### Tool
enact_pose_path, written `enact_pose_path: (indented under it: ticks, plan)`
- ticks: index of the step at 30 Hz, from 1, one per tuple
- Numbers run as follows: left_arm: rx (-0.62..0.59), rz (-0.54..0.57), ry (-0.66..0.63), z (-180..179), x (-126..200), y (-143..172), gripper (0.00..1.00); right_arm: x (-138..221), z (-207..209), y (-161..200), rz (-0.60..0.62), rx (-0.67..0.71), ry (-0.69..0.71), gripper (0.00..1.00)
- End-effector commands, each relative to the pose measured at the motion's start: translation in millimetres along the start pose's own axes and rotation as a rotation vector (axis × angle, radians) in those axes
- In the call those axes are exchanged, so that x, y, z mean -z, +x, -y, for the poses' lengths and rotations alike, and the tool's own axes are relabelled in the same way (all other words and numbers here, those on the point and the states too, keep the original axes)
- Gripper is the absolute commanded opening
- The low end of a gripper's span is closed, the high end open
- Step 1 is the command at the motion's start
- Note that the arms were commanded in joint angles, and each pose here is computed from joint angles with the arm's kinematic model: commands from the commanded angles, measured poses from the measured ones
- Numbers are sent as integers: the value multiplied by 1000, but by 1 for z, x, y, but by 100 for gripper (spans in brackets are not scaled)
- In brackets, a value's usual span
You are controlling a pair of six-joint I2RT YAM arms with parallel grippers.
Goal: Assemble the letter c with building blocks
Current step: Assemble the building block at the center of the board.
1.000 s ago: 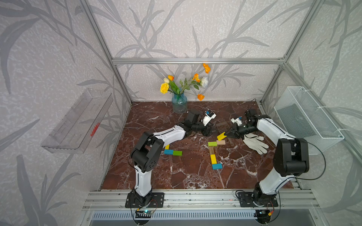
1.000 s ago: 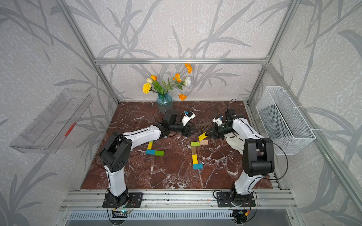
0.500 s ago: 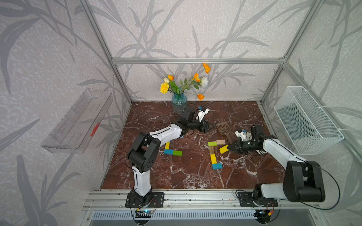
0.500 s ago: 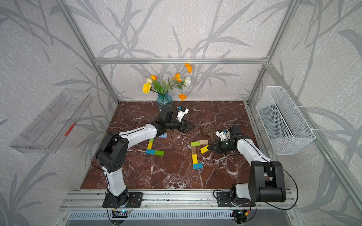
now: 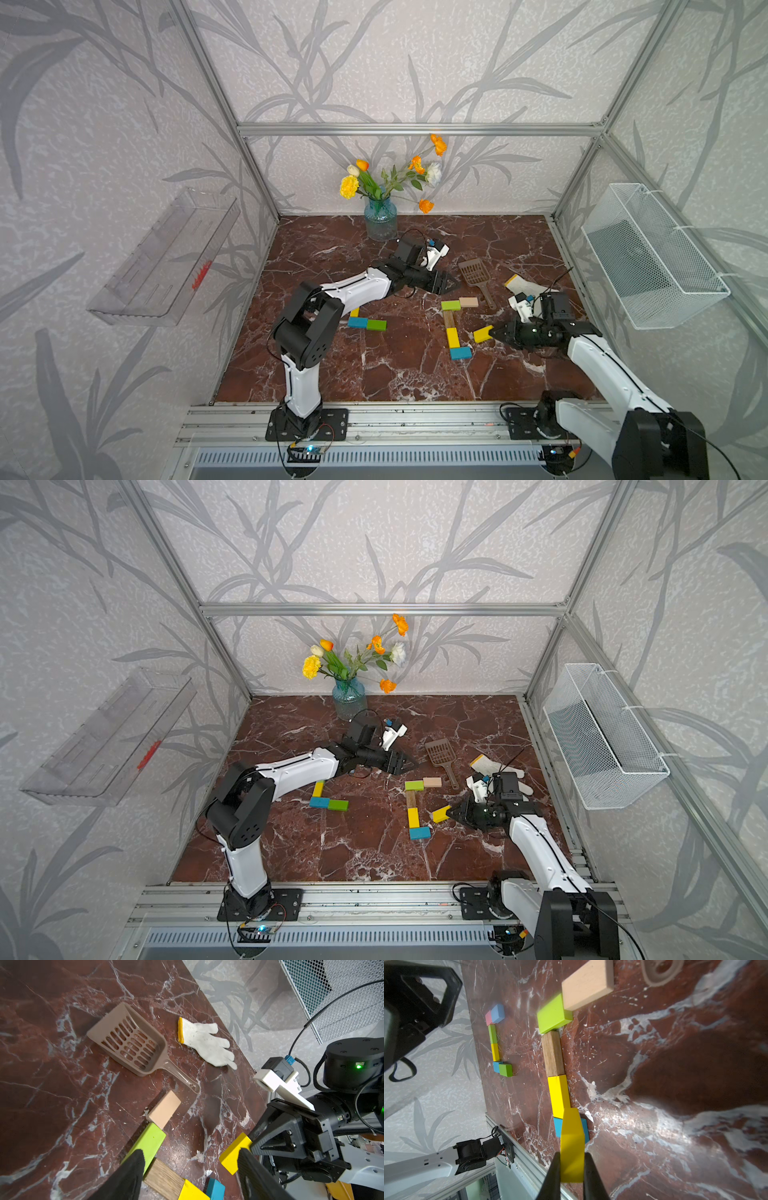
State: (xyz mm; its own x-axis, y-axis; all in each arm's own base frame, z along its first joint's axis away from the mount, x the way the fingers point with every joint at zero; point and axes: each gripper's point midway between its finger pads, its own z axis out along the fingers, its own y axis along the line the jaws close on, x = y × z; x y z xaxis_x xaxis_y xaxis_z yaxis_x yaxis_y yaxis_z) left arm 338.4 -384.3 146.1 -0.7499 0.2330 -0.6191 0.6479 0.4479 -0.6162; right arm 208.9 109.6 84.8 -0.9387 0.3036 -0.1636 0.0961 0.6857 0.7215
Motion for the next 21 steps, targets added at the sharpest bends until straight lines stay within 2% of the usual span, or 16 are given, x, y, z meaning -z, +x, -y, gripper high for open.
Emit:
enact_pose_path:
  ticks: [1, 8, 21]
  plan:
    - [-15, -15, 12, 20, 9, 3, 71, 4, 6, -5, 58, -25, 33, 7]
    - [-58, -23, -7, 28, 11, 12, 71, 0, 22, 2, 58, -88, 88, 7]
    - [-76, -24, -3, 30, 8, 11, 70, -11, 21, 14, -11, -106, 24, 5]
